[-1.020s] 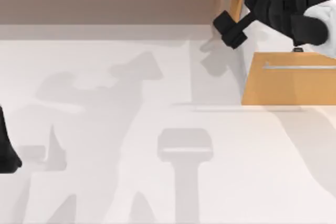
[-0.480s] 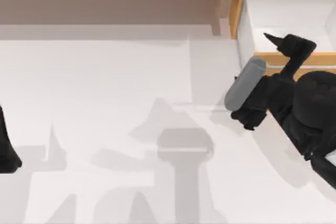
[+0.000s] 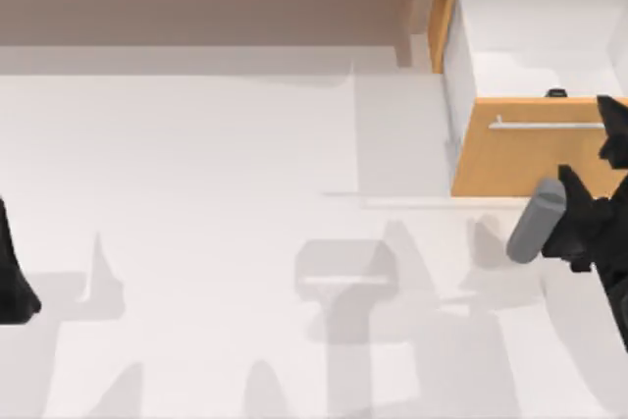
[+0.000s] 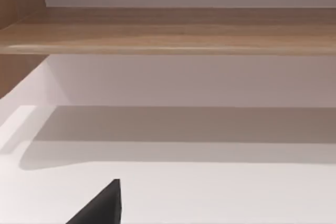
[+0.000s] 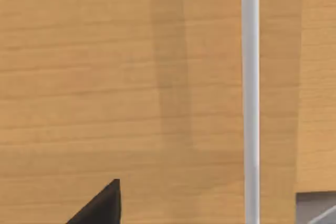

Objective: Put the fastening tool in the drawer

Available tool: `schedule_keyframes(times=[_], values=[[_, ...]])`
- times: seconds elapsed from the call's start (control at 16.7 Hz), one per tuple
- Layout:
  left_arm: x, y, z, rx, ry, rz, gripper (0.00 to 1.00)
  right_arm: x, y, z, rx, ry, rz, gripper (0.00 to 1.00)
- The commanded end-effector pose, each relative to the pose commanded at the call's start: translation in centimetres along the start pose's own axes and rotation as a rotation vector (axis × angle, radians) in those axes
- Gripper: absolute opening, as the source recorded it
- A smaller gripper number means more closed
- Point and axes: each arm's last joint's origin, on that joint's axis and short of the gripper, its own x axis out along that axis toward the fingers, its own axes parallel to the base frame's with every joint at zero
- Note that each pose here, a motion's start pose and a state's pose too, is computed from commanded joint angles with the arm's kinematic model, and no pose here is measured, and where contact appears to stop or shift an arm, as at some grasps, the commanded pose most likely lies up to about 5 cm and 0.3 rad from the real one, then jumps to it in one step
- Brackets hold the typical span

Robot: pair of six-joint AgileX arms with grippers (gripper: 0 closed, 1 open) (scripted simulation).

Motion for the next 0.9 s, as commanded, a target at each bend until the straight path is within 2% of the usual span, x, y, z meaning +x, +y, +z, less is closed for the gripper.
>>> schedule_keyframes(times=[0.12, 0.24, 0.6, 0.9], values=[[0.0, 0.0, 0.0, 0.000, 0.000, 0.000, 1.00, -0.2, 0.2, -0.9, -0.060, 0.047, -0.018, 1.00], [0.0, 0.0, 0.0, 0.000, 0.000, 0.000, 1.00, -0.2, 0.3, -1.2, -0.079, 0.064, -0.023, 1.00], [0.0, 0.0, 0.0, 0.000, 0.000, 0.000, 1.00, 0.0, 0.4, -1.1, -0.079, 0.060, -0.020, 1.00], [0.0, 0.0, 0.0, 0.000, 0.000, 0.000, 1.00, 2.0, 0.3, -1.3, -0.079, 0.064, -0.023, 1.00]])
